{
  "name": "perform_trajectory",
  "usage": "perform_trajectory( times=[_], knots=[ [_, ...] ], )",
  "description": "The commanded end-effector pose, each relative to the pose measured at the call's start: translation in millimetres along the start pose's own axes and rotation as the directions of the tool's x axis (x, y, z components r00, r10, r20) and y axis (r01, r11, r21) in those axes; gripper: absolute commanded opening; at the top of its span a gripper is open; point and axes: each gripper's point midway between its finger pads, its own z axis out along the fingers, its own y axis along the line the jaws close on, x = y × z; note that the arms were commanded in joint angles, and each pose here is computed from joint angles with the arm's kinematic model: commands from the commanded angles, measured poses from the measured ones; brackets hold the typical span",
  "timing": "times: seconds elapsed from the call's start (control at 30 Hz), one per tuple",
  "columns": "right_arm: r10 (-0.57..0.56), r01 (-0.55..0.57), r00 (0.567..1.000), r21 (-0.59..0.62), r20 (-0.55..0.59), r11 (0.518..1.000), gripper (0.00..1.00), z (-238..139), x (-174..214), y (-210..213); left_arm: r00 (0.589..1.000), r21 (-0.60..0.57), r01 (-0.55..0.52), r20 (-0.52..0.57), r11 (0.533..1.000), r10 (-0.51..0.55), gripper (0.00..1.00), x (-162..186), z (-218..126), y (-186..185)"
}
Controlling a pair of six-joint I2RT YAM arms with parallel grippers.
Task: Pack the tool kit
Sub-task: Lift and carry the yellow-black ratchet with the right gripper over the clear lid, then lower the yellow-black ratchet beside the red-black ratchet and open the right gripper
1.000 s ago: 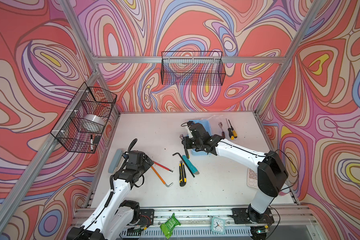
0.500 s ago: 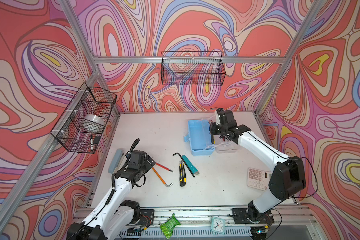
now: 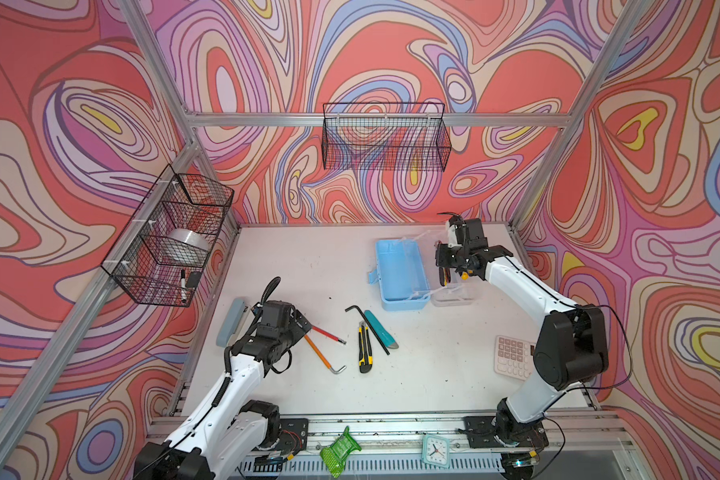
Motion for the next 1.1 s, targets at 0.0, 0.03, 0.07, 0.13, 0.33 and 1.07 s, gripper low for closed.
perform_trajectory(
  times=[0.0,0.03,0.07,0.13,0.33,1.07],
  knots=[
    [-0.041,0.042,0.998,-0.019,0.05,0.999,0.0,2.3,-23.2,2.9,1.0,0.01,-0.007,0.003,1.0,0.007,1.0,-2.2,-0.5,-6.1],
    [-0.045,0.046,0.998,-0.018,0.047,0.999,0.0,4.7,-23.9,2.0,1.0,0.011,-0.008,0.003,1.0,0.008,1.0,-2.1,-0.3,-6.3],
    [-0.048,0.049,0.998,-0.017,0.043,0.999,0.0,7.3,-24.8,0.9,1.0,0.01,-0.007,0.001,1.0,0.007,1.0,-1.9,-0.2,-6.1],
    [-0.046,0.047,0.998,-0.025,0.042,0.999,0.0,9.7,-27.6,0.0,1.0,0.007,-0.008,0.001,1.0,0.008,1.0,-1.6,0.1,-5.3],
    [-0.042,0.043,0.999,-0.016,0.011,0.999,0.0,27.9,-24.1,-7.7,1.0,0.002,-0.006,0.004,1.0,0.006,1.0,-1.0,-0.2,-3.1],
    [-0.047,0.047,0.995,0.002,0.091,0.999,0.6,-12.7,-45.6,-6.1,1.0,-0.001,-0.01,0.009,1.0,0.01,1.0,-0.1,-0.4,-2.4]
  ],
)
